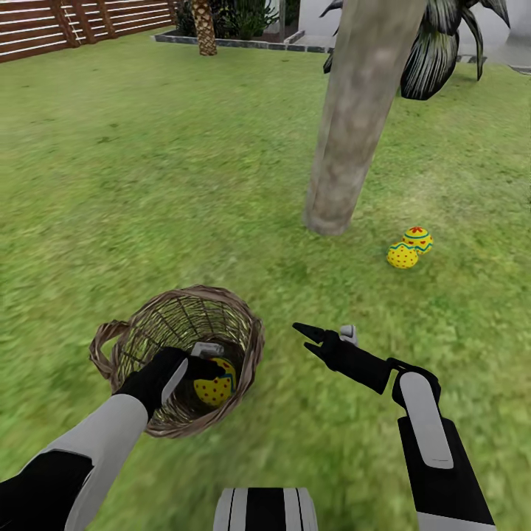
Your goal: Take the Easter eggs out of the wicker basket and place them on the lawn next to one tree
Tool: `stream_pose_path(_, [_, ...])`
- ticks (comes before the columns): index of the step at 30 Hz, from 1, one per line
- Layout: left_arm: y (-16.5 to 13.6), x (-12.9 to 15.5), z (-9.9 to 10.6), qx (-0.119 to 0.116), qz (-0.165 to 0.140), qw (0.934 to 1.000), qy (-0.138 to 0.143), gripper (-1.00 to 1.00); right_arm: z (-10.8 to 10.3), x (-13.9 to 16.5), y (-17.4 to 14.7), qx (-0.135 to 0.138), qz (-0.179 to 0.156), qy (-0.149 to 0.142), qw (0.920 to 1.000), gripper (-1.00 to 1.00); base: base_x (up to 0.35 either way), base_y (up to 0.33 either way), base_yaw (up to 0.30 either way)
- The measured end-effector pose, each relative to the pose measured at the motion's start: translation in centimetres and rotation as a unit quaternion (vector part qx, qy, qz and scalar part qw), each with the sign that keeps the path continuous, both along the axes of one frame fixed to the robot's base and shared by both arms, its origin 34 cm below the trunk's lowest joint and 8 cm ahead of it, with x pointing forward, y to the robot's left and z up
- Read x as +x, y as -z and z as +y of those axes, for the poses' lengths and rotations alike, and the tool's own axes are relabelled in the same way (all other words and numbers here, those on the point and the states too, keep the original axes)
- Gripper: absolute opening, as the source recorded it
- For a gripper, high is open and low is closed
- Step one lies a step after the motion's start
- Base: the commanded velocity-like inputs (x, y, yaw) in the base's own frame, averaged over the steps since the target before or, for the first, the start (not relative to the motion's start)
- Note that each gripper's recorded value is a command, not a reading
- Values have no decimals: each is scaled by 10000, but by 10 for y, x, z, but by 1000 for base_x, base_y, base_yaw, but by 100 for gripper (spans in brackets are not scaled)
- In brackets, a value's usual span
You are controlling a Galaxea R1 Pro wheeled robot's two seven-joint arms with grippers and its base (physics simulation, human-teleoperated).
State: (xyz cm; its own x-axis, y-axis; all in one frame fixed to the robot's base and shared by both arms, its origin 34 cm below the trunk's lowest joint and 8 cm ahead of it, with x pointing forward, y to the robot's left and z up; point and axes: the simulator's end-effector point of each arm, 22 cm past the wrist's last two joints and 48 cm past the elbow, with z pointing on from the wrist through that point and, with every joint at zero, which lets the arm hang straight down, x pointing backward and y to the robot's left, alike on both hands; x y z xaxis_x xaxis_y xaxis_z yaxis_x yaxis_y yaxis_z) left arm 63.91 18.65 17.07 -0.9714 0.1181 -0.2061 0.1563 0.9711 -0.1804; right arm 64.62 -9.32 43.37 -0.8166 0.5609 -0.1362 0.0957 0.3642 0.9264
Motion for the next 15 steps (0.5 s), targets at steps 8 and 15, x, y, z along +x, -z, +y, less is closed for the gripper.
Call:
stream_pose_path(8, [-16, 7, 0, -3, -88, 10000, 15, -100, 0, 2, -17, 4, -144, 0, 9999, 100, 0, 0, 0])
stream_pose_path(15, [-32, 16, 10, 67, -193, 9998, -20, -100, -1, 3, -34, 4, -286, 8, 9996, 100, -17, 0, 0])
